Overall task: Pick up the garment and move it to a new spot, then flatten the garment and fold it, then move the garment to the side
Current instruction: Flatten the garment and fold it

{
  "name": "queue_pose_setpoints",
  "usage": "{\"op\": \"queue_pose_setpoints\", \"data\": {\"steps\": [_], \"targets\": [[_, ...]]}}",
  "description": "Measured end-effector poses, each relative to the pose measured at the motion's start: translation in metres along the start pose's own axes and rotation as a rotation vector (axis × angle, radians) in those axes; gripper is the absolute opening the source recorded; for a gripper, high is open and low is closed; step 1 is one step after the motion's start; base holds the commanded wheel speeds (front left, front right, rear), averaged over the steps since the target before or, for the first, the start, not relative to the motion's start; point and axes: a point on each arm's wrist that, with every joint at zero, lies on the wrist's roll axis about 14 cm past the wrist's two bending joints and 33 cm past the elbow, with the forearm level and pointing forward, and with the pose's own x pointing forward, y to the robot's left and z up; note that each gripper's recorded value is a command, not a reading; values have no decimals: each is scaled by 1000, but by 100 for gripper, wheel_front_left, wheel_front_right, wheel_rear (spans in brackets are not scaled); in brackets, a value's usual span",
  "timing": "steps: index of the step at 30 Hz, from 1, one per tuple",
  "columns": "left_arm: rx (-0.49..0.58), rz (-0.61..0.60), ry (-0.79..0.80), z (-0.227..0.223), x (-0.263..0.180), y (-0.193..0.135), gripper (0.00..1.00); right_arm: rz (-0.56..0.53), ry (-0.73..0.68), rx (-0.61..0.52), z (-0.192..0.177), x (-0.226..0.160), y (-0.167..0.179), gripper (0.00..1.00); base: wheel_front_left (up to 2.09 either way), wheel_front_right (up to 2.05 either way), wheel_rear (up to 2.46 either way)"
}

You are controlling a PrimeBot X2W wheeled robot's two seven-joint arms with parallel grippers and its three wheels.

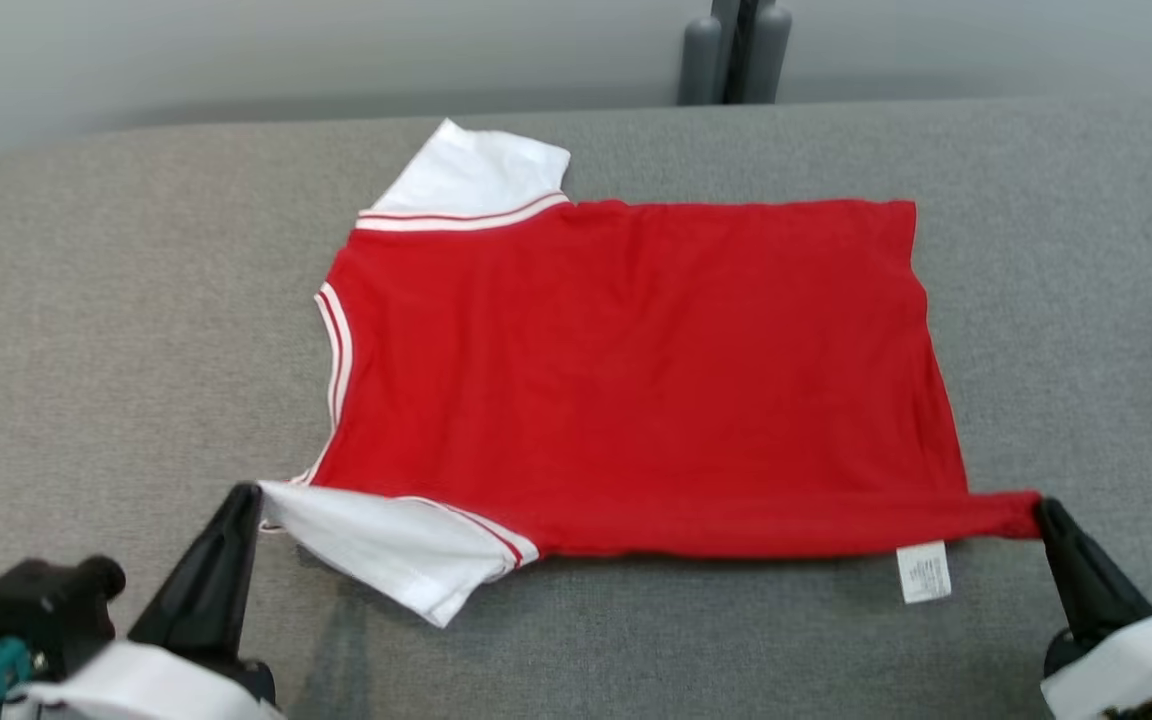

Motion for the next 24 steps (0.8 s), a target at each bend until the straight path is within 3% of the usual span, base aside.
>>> {"op": "queue_pose_setpoints", "data": {"steps": [6,22,23,24], "targets": [[23,-49,43,-6,50,0,0,18,17,-40,16,33,4,0,0,0,0],[-39,-70,126,-54,139,9,0,-19,134,-1,-25,88,-14,0,0,0,0],[-47,-67,118,-54,141,10,0,-19,135,4,-26,89,-14,9,0,0,0],[-64,-64,114,-58,145,11,0,-16,114,22,-25,90,-13,89,0,0,0]]}}
